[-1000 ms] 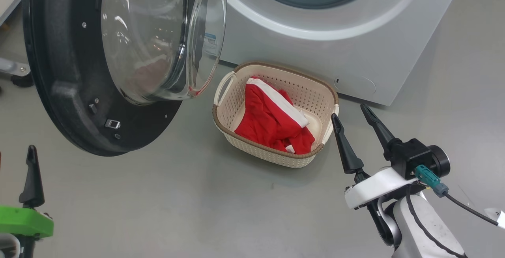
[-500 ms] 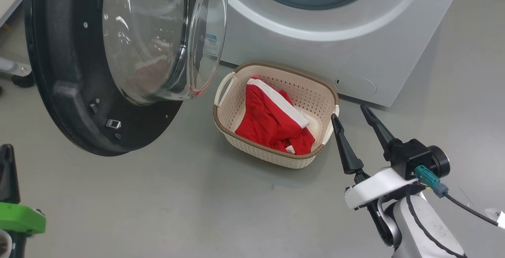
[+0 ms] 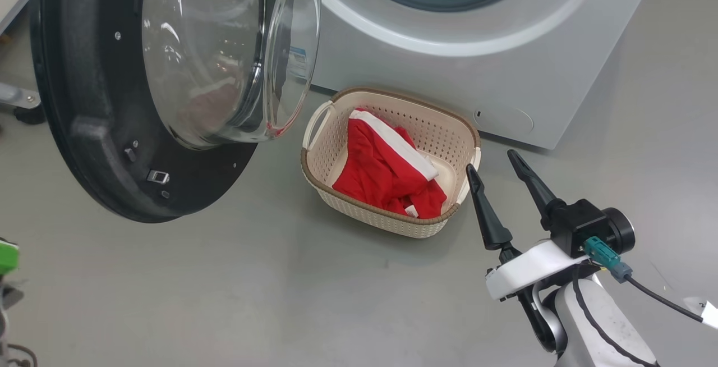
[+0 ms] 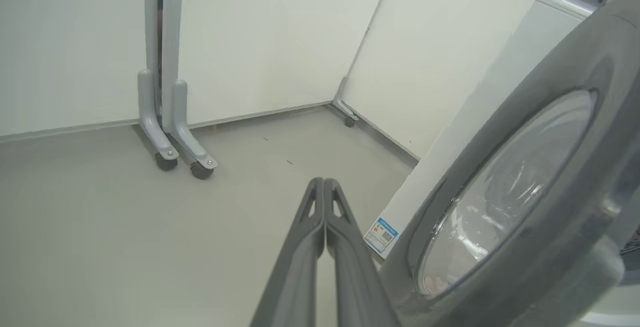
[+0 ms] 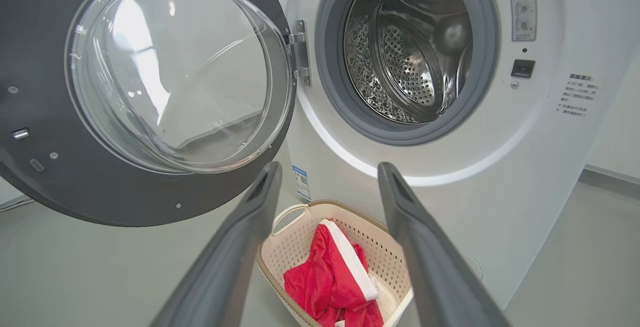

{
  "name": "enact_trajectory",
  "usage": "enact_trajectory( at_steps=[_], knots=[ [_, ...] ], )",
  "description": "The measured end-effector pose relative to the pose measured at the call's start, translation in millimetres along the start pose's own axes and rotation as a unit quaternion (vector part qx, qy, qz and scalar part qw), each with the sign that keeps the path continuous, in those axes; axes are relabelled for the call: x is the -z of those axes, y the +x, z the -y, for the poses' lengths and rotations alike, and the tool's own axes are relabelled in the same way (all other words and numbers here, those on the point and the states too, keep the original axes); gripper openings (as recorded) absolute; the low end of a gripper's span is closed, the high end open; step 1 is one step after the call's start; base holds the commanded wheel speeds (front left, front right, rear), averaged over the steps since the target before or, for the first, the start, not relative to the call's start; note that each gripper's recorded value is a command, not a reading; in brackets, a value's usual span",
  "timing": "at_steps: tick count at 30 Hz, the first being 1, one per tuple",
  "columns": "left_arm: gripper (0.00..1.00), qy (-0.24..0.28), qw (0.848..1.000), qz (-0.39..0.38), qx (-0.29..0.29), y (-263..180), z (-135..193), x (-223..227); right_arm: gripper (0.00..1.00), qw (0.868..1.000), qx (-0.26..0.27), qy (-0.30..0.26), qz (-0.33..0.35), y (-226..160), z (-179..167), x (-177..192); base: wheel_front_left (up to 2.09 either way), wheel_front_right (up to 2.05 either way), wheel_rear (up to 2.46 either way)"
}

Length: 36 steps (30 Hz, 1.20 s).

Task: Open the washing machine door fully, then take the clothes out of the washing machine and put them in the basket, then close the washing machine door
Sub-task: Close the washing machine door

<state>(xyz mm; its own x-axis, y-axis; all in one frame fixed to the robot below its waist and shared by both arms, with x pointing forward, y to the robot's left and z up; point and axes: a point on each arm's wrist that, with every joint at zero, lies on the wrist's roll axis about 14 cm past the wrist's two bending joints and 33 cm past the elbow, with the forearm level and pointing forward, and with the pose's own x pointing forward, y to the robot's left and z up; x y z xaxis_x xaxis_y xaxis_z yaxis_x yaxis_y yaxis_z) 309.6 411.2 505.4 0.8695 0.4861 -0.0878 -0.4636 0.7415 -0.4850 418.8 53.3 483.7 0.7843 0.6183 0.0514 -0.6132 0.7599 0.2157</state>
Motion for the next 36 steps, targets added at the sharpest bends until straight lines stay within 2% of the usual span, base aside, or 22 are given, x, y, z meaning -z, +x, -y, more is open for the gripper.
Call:
enact_trajectory(
  at_steps=[4,8,12,20,22,31,36],
  knots=[
    [0.00,-0.105,0.994,-0.010,-0.020,8,-7,-2,1.00,1.000,0.001,0.002,-0.003,-2,1,3,0.00,0.00,0.00],
    [0.00,-0.227,0.974,-0.019,-0.014,22,4,0,1.00,1.000,0.008,0.004,-0.006,-3,6,5,0.00,0.00,0.00],
    [0.00,-0.321,0.946,-0.044,-0.015,33,12,5,1.00,1.000,0.014,0.005,-0.009,-5,11,7,0.00,0.00,0.00],
    [0.00,-0.436,0.893,-0.108,-0.001,43,35,15,1.00,1.000,0.022,0.005,-0.008,-7,16,7,0.00,0.00,0.00],
    [0.00,-0.476,0.872,-0.109,0.012,47,42,7,1.00,1.000,0.023,0.005,-0.008,-7,16,7,0.00,0.00,0.00],
    [0.00,-0.520,0.836,-0.167,0.051,48,63,9,1.00,1.000,0.026,0.005,-0.009,-8,18,8,0.00,0.00,0.00],
    [0.00,-0.508,0.830,-0.213,0.087,44,83,14,1.00,1.000,0.028,0.007,-0.010,-8,20,9,0.00,0.00,0.00]
  ],
)
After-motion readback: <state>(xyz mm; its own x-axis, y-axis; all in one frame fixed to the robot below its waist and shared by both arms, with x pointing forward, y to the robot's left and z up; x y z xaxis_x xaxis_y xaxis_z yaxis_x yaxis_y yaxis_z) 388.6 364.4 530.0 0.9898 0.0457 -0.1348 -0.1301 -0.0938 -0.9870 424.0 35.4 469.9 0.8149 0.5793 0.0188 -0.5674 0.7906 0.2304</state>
